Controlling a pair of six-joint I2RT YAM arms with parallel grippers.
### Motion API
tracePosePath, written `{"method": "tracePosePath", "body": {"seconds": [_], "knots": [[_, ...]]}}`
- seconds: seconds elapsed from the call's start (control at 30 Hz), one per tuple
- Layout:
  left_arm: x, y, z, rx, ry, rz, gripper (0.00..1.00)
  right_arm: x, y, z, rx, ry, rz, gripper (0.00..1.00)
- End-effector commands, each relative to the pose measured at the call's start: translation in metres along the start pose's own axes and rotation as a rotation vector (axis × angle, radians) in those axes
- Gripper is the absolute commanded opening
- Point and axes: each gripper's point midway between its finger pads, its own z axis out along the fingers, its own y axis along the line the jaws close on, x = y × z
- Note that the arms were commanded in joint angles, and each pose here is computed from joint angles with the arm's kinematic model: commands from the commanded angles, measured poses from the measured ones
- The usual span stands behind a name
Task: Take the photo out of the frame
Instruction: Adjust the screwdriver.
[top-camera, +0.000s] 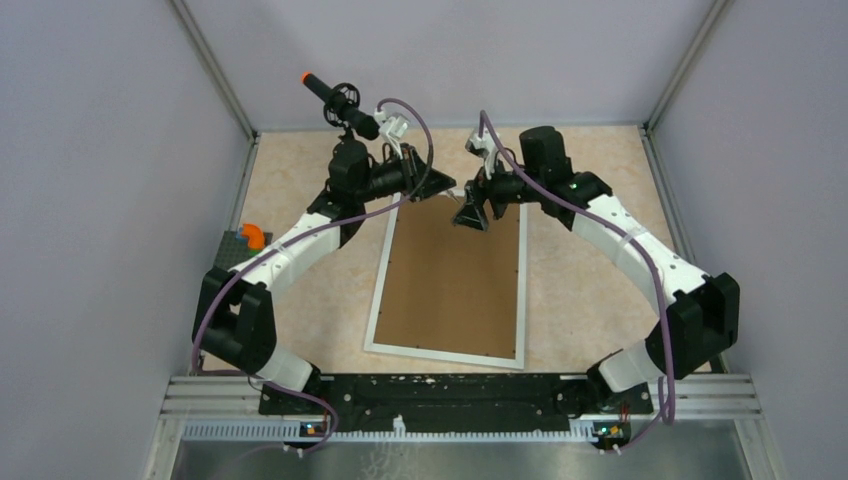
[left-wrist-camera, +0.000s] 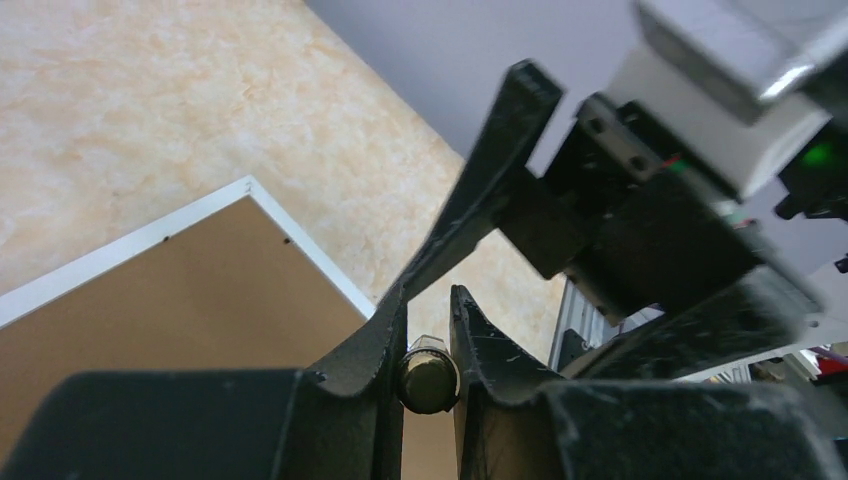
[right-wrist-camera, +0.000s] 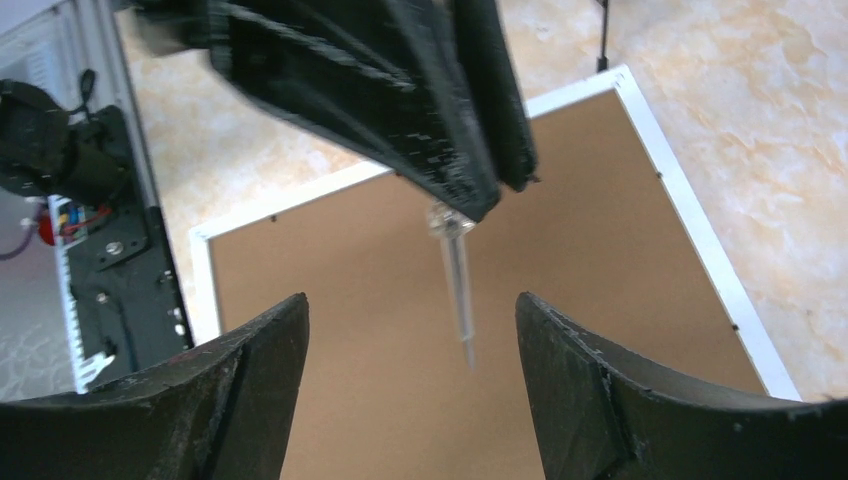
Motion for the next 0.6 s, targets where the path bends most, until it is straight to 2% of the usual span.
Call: {"method": "tracePosePath", "body": {"seconds": [0.0, 0.1, 0.23, 0.33, 0.57], "knots": [[-0.030, -0.030, 0.007, 0.090, -0.086, 0.028, 0.00, -0.002, -0.016, 0.013, 0.084, -0.007, -0.013, 0.70], [-0.026, -0.033, 0.007, 0.107, -0.076, 0.018, 0.00, -0.001, -0.019, 0.015, 0.092, 0.001, -0.016, 0.62], [-0.020, -0.035, 0.007, 0.122, -0.063, 0.010, 0.00, -0.002, -0.020, 0.014, 0.094, 0.011, -0.031, 0.30], [-0.019, -0.036, 0.008, 0.135, -0.052, 0.011, 0.00, -0.001, -0.019, 0.011, 0.090, 0.020, -0.062, 0.00], [-0.015, -0.038, 0.007, 0.143, -0.023, 0.041, 0.00, -0.002, -0.016, -0.010, 0.087, 0.004, -0.108, 0.00]]}}
